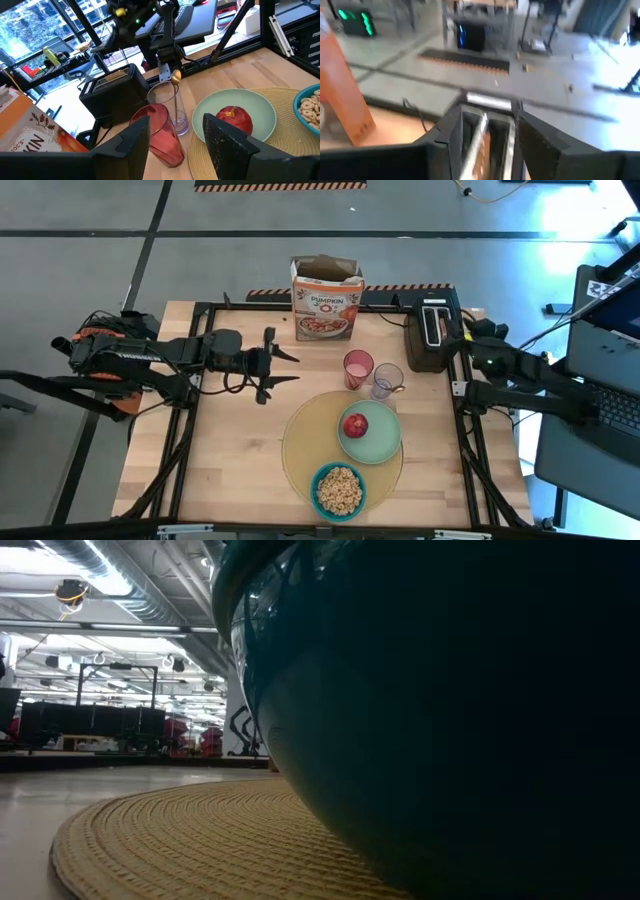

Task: Arrange a breakfast setting
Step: Put the toast bread on the green plate, then adjust the apple on the plate

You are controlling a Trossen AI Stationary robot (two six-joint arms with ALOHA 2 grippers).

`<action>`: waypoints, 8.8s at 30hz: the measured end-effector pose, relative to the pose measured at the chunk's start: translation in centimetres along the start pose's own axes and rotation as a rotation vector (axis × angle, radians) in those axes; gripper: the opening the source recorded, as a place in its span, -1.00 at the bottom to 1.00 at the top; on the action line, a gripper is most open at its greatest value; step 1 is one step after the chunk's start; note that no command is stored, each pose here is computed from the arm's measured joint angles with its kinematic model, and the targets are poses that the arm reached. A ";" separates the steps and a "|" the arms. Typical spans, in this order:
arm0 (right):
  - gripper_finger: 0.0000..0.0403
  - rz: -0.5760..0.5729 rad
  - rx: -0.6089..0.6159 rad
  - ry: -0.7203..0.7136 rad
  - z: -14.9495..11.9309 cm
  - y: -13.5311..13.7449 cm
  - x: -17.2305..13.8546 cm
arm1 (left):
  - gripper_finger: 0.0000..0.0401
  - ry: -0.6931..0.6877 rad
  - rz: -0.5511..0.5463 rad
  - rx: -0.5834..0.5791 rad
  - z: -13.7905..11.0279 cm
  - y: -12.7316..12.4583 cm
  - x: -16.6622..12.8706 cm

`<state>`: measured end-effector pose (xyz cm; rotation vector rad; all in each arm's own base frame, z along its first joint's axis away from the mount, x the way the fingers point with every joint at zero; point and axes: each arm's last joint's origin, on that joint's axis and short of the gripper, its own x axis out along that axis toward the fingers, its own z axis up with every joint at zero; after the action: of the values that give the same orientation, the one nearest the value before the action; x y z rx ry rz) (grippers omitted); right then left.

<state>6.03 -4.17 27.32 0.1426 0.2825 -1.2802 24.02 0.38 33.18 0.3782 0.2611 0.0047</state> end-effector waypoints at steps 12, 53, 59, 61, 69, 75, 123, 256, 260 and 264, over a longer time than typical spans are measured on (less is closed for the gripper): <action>-0.39 0.009 0.070 0.234 0.0 -0.4 3.3 | -0.13 -0.004 0.002 0.027 0.0 0.0 0.0; -0.95 0.048 0.046 0.373 0.0 -0.8 7.3 | -0.13 0.057 0.034 -0.022 -0.8 1.1 0.0; -0.95 0.040 0.011 0.335 1.9 -1.1 6.3 | -0.13 0.063 0.032 -0.023 -0.9 1.0 0.0; -0.97 0.043 -0.002 0.304 3.0 -1.3 5.8 | -0.13 0.063 0.032 -0.023 -0.9 1.0 0.0; -0.97 0.104 -0.104 0.151 8.1 -1.9 2.8 | -0.13 0.066 0.030 -0.023 -0.9 1.0 0.0; -0.96 0.322 -0.212 0.042 9.7 -1.5 0.3 | -0.13 0.067 0.030 -0.025 -0.9 1.0 0.0; -0.99 1.198 -0.257 0.110 -2.8 12.0 -13.6 | -0.13 0.091 0.021 -0.024 -1.2 0.9 0.0; 0.91 1.094 -0.396 0.171 -13.4 22.7 -5.8 | -0.13 0.098 0.094 -0.054 -1.5 2.2 0.0; 0.93 1.099 -0.405 0.184 -14.4 23.2 -5.5 | -0.13 0.098 0.094 -0.054 -1.5 2.2 0.0; 0.90 1.111 -0.401 0.186 -15.0 23.6 -5.5 | -0.13 0.098 0.093 -0.054 -1.5 2.2 0.0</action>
<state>25.29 11.51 13.33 0.0526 0.5166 -0.0963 23.69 3.01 32.64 0.3371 0.3397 0.1222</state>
